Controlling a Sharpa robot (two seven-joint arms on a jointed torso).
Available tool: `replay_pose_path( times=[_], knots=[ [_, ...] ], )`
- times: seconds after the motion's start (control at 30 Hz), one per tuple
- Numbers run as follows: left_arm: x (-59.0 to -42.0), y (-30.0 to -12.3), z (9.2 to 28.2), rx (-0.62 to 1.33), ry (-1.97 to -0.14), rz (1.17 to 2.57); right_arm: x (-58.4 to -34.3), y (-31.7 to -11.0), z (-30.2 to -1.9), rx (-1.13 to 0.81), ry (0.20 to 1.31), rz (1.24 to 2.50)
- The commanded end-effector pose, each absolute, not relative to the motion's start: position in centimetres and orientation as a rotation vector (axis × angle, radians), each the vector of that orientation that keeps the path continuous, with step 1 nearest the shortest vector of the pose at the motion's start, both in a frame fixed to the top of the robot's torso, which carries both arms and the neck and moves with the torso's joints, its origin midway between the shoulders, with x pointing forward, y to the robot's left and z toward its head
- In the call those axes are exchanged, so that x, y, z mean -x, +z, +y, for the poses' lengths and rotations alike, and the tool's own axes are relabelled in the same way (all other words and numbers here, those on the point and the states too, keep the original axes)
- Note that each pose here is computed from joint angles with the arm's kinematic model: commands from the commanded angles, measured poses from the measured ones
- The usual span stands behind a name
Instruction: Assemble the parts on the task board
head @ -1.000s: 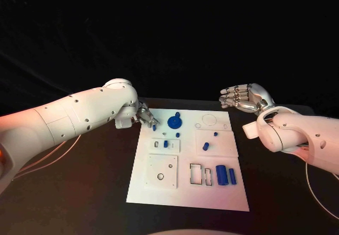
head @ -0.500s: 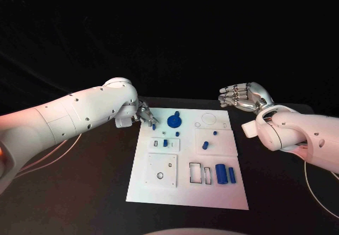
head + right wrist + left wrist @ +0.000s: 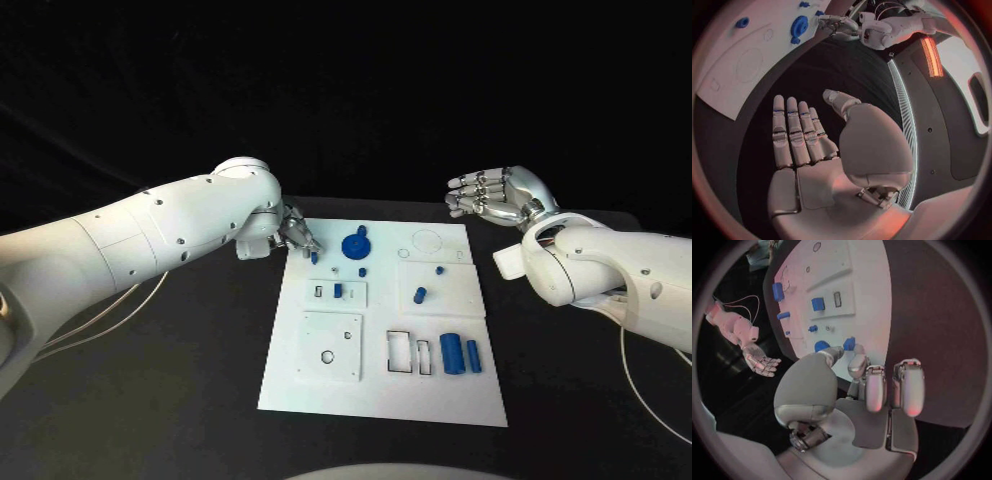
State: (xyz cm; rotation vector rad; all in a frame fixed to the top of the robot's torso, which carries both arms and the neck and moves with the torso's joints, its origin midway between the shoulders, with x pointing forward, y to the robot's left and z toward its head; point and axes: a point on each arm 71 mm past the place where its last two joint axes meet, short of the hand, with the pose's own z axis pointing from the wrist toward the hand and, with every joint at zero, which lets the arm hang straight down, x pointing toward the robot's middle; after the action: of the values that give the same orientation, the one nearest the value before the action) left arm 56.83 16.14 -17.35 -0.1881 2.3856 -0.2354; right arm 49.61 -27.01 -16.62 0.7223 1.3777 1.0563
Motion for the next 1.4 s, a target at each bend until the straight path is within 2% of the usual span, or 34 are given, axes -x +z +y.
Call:
replay_pose_path(
  times=[0.03,0.9,1.4],
  knots=[
    [-56.7,-17.6,15.9,0.17,-0.25,2.414,-49.6,-16.6,-26.8,-0.705,1.071,1.386],
    [-56.3,-17.8,15.8,0.191,-0.309,2.437,-49.6,-16.7,-26.7,-0.706,1.073,1.387],
    [-55.5,-17.4,16.5,0.242,-0.353,2.381,-49.6,-16.7,-26.8,-0.708,1.071,1.383]
  ],
)
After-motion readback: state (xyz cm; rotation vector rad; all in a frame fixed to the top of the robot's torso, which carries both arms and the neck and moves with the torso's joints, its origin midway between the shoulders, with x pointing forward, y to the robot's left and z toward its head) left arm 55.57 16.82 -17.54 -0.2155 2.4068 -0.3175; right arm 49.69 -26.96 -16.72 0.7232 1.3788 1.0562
